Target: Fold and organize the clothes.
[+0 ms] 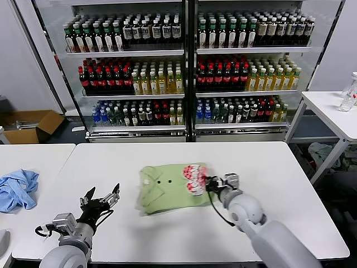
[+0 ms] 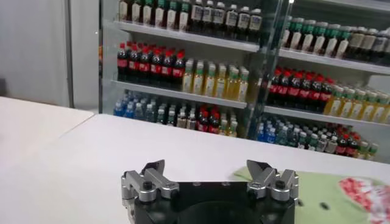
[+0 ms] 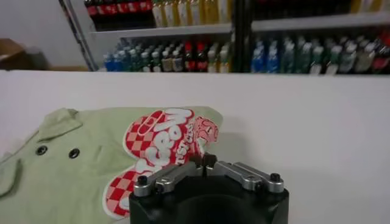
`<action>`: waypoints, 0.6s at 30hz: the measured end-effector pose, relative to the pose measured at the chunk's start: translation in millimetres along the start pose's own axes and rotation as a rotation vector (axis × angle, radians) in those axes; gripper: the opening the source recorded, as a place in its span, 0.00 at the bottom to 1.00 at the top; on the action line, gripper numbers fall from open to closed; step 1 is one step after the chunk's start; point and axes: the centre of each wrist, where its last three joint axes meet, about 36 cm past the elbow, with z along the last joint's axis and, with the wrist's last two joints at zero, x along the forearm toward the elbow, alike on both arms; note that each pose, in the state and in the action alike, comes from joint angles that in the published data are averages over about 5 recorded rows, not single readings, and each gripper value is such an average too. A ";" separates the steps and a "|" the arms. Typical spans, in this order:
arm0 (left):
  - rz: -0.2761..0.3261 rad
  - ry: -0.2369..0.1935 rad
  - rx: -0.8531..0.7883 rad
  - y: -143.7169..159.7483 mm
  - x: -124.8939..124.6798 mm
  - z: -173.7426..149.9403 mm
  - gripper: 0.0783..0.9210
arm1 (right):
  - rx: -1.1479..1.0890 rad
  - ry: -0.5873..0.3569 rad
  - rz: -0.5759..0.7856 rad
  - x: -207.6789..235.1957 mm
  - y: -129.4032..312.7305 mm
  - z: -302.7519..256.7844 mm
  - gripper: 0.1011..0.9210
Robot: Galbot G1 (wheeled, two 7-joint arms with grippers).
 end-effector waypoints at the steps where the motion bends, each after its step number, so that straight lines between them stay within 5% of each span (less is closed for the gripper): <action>1: 0.003 -0.001 -0.001 -0.3 0.9 -0.1 0.88 | 0.023 -0.022 0.017 4.4 -6.3 -0.8 0.06; 18: 0.023 -0.067 -0.050 2.9 21.8 -9.2 0.88 | 0.264 -0.484 0.265 69.3 -46.4 17.3 0.63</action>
